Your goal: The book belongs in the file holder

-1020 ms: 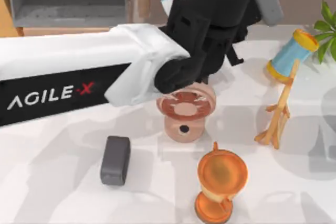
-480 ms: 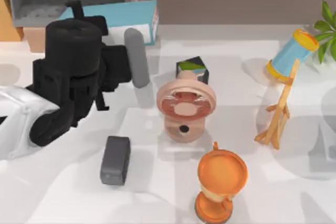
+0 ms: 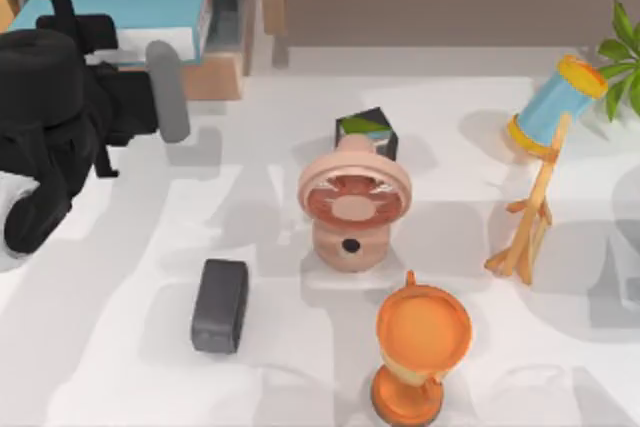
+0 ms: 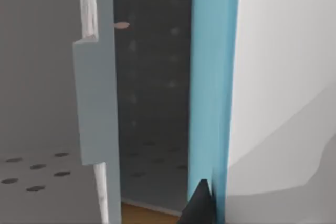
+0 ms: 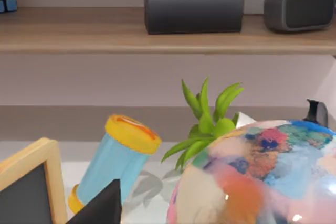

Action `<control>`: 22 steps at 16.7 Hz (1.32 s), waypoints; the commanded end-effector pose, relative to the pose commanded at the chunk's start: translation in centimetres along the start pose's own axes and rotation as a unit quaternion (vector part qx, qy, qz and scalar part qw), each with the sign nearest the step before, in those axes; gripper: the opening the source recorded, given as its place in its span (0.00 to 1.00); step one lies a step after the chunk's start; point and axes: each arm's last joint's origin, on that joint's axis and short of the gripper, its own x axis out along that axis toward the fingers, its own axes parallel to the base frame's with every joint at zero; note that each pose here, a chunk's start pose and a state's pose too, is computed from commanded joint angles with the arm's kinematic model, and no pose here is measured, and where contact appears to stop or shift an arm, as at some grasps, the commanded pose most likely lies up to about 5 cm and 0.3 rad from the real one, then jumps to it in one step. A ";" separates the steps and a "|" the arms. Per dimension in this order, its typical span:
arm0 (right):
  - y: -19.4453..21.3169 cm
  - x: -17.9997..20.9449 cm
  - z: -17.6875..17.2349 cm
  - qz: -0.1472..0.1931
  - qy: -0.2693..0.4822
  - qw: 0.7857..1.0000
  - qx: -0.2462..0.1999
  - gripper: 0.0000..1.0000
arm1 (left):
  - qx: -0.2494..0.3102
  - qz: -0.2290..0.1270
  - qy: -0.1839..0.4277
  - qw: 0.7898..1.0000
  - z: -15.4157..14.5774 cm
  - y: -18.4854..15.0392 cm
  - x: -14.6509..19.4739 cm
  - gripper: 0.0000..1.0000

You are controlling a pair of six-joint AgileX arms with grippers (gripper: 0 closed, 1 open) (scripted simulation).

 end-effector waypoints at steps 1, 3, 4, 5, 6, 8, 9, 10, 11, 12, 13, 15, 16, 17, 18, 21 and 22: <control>0.0 0.0 0.0 0.000 0.000 1.000 0.000 1.00 | 0.003 0.004 -0.003 1.000 -0.3 -0.1 0.7 0.00; 0.0 0.0 0.0 0.000 0.000 1.000 0.000 1.00 | 0.009 0.008 -0.010 1.000 -0.7 -0.5 1.8 0.00; 0.0 0.0 0.0 0.000 0.000 1.000 0.000 1.00 | 0.010 0.008 -0.013 1.000 -0.7 -0.6 2.0 0.00; 0.0 0.0 0.0 0.000 0.000 1.000 0.000 1.00 | 0.011 0.008 -0.014 1.000 -0.8 -0.7 2.1 0.00; 0.0 0.0 0.0 0.000 0.000 1.000 0.000 1.00 | 0.011 0.008 -0.014 1.000 -0.8 -0.7 2.1 0.00; 0.0 0.0 0.0 0.000 0.000 1.000 0.000 1.00 | 0.011 0.008 -0.014 1.000 -0.8 -0.7 2.1 0.00; 0.0 0.0 0.0 0.000 0.000 1.000 0.000 1.00 | 0.011 0.008 -0.014 1.000 -0.8 -0.7 2.1 0.00; 0.0 0.0 0.0 0.000 0.000 1.000 0.000 1.00 | 0.012 0.006 -0.015 1.000 -0.6 -0.8 2.0 0.00; 0.0 0.0 0.0 0.000 0.000 1.000 0.000 1.00 | 0.012 0.007 -0.015 1.000 -0.7 -0.7 2.1 0.00; 0.0 0.0 0.0 0.000 0.000 1.000 0.000 1.00 | 0.011 0.010 -0.013 1.000 -0.7 -0.5 2.4 0.00; 0.0 0.0 0.0 0.000 0.000 1.000 0.000 1.00 | 0.010 0.012 -0.012 1.000 -0.8 -0.3 2.7 0.00; 0.0 0.0 0.0 0.000 0.000 1.000 0.000 1.00 | 0.010 0.012 -0.010 1.000 -0.8 -0.2 3.7 0.00; 0.0 0.0 0.0 0.000 0.000 1.000 0.000 1.00 | 0.010 0.011 -0.011 1.000 -0.8 -0.2 4.3 0.00; 0.0 0.0 0.0 0.000 0.000 1.000 0.000 1.00 | 0.011 0.010 -0.012 1.000 -0.8 -0.2 4.7 0.00; 0.0 0.0 0.0 0.000 0.000 1.000 0.000 1.00 | 0.011 0.009 -0.013 1.000 -0.7 -0.3 5.0 0.00; 0.0 0.0 0.0 0.000 0.000 1.000 0.000 1.00 | 0.011 0.008 -0.014 1.000 -0.7 -0.3 5.1 0.00; 0.0 0.0 0.0 0.000 0.000 1.000 0.000 1.00 | 0.011 0.008 -0.014 1.000 -0.7 -0.3 5.1 0.00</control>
